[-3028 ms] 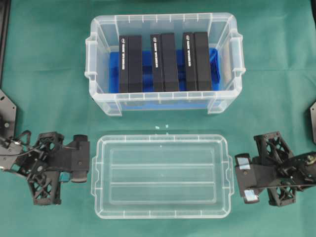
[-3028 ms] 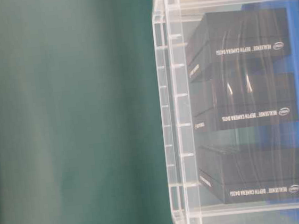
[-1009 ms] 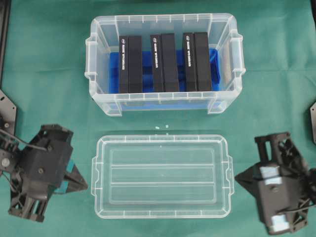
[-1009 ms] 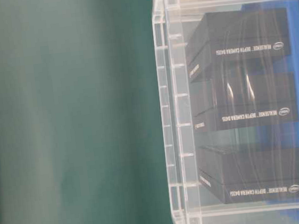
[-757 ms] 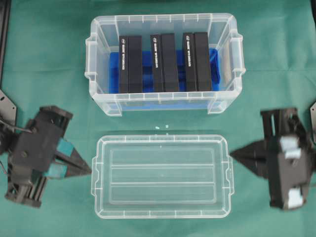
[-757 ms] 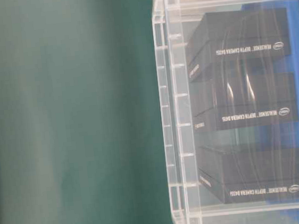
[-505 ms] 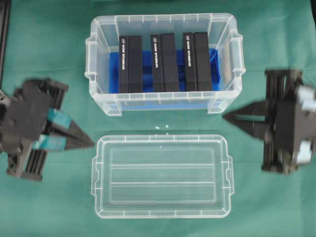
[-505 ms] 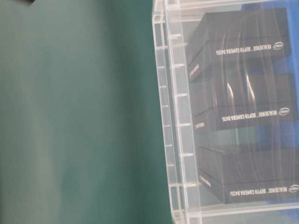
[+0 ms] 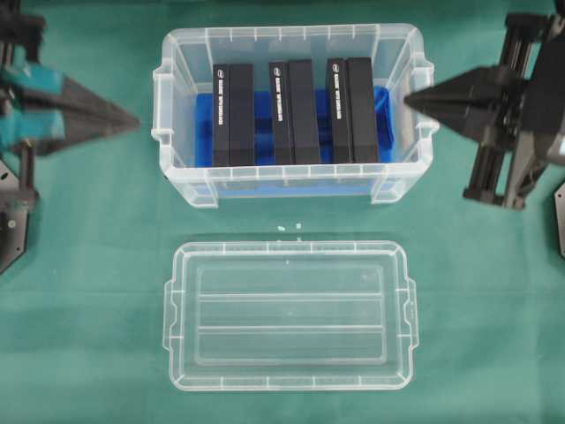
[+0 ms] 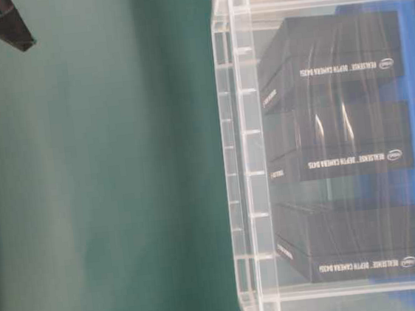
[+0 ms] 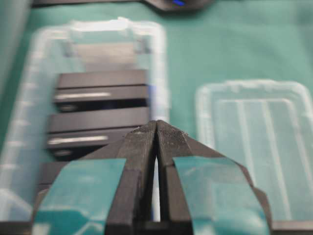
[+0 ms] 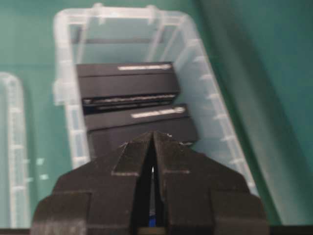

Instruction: Clamp the lid of the box with both arms, then lift and open it.

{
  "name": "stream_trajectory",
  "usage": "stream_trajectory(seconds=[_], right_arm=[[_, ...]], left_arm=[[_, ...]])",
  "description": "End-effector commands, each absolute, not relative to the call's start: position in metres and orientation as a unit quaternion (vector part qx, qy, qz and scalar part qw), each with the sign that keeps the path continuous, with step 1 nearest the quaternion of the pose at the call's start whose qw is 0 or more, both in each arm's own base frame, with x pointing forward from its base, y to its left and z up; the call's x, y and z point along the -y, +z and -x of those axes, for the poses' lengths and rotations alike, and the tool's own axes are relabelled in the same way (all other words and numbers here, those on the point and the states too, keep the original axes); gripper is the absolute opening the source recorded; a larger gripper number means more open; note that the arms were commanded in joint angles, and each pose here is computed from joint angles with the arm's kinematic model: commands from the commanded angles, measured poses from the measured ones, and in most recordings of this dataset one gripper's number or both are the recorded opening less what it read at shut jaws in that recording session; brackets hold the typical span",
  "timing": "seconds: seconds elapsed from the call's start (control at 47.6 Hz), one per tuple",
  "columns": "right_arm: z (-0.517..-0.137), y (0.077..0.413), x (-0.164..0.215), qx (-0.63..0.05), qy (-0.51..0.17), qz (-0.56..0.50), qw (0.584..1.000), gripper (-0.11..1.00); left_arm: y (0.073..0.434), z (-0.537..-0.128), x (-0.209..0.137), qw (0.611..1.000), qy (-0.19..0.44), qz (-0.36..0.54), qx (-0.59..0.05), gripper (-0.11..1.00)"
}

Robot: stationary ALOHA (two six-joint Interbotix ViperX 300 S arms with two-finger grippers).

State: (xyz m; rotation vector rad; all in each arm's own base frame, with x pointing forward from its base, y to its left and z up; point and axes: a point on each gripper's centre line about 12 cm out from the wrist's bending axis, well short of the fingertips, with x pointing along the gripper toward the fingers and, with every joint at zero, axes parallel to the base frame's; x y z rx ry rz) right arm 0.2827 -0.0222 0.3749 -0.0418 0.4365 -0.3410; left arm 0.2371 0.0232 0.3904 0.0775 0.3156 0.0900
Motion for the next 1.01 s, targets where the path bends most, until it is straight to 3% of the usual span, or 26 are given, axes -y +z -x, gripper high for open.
stream_trajectory(seconds=[0.0,0.315,0.988], right_arm=[[-0.278,0.381,0.034,-0.197,-0.183,0.021,0.963,0.0],[-0.254,0.371,0.068,-0.157,-0.216,0.009,0.964,0.0],[-0.249,0.349,0.069,-0.16,-0.206,0.003,0.965,0.0]], left_arm=[[0.396,-0.235,-0.033,0.986,0.065,-0.041,-0.147,0.01],[0.386,-0.233,-0.055,0.984,0.11,-0.052,-0.13,0.01],[0.35,-0.223,-0.06,0.985,0.126,-0.042,-0.111,0.01]])
